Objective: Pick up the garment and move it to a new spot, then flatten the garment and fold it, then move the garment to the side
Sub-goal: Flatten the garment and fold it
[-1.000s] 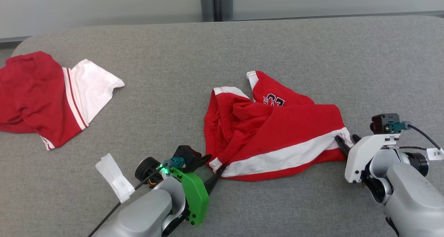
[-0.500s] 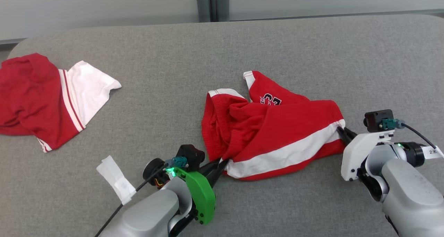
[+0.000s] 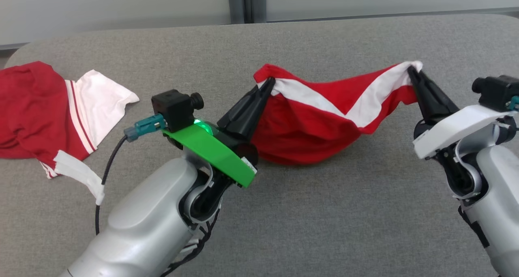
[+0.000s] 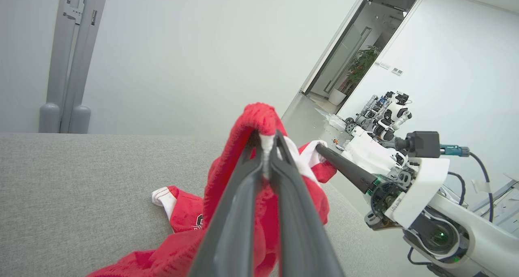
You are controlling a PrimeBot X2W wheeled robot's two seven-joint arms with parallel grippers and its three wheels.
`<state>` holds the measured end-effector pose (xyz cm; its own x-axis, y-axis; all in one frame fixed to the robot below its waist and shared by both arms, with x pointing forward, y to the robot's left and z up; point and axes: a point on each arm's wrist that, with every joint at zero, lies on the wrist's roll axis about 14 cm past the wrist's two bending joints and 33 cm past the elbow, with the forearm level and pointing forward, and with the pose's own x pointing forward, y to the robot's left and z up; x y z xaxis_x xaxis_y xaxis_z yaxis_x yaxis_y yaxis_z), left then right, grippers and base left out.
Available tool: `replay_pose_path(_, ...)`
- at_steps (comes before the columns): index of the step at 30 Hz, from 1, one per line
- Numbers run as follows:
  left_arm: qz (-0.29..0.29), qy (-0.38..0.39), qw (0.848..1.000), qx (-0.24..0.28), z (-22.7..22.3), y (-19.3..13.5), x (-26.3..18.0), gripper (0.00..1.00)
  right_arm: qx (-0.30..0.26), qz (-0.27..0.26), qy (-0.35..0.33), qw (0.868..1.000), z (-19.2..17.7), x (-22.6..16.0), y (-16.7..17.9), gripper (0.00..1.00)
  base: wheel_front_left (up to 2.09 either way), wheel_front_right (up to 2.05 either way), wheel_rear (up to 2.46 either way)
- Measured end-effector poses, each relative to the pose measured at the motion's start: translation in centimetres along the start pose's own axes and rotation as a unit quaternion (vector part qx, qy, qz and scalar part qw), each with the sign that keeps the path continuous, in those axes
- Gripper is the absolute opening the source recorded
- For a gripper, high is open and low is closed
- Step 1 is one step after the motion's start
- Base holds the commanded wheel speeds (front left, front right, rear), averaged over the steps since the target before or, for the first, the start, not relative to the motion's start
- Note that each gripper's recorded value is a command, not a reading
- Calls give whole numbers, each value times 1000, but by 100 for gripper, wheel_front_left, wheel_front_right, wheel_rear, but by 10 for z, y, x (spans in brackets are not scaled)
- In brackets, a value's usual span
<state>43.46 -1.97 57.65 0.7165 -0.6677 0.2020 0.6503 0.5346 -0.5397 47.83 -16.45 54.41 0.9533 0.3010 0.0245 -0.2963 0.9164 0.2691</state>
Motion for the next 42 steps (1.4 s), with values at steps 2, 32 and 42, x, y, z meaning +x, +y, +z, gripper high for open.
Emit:
replay_pose_path(2, -10, -11, 1000, -1, 10, -3, 7, 0, -2, 0, -26, 1000, 19, 1, -2, 0, 0, 0, 0)
replay_pose_path(32, -10, -181, 983, 35, 87, 52, 112, 0, -31, -64, -181, 981, 75, 100, -41, 0, 0, 0, 0)
replay_pose_path(42, 24, -52, 998, 17, -8, 67, 73, 0, -15, -67, -28, 997, -18, 68, -53, 0, 0, 0, 0)
